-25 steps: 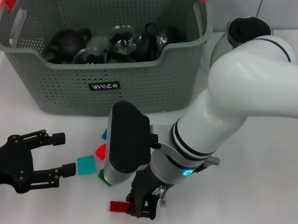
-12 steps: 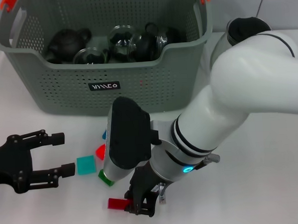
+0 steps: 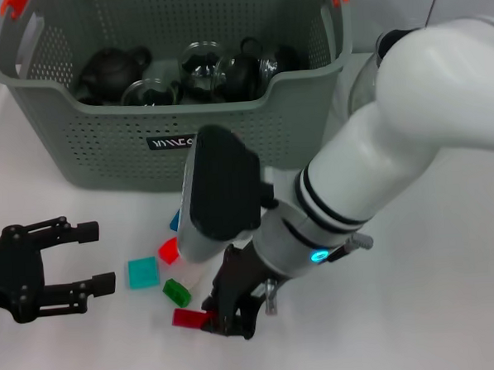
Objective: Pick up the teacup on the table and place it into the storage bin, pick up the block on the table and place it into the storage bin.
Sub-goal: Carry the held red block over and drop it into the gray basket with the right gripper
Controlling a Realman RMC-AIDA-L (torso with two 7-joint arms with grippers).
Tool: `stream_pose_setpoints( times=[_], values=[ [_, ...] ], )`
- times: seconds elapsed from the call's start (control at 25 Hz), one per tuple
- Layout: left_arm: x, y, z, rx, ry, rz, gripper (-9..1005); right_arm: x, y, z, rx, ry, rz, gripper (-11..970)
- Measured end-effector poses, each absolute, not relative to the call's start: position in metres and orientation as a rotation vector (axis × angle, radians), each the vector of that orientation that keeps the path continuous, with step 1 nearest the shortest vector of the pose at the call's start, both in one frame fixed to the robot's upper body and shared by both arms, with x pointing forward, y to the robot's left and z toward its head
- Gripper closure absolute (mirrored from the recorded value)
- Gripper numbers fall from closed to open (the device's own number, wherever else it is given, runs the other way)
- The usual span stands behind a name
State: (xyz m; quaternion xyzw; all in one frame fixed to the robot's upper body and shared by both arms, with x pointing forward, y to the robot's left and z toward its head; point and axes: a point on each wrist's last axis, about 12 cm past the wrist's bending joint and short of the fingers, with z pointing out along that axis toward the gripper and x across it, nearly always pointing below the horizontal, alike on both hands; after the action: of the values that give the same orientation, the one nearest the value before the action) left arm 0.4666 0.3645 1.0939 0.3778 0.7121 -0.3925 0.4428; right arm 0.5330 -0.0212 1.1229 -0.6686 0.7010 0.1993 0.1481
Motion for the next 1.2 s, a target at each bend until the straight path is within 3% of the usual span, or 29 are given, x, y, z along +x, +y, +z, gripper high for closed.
stream_pose_setpoints(
  times=[0.64,0.96,1.2],
  values=[
    [0.461,0.378,1.099,0.888,1.759,-0.949,166,0.564,-0.049,1.208,-1.579,1.918,0.642,757],
    [0.460,0.380,1.099,0.879,1.757,-0.941,166,0.596,-0.069,1.253,-1.351,1.870,0.626,758],
    [0.465,0.378,1.101,0.887,1.748,-0.938,166,0.618,-0.079,1.268,-1.190,1.845,0.602,757]
  ],
)
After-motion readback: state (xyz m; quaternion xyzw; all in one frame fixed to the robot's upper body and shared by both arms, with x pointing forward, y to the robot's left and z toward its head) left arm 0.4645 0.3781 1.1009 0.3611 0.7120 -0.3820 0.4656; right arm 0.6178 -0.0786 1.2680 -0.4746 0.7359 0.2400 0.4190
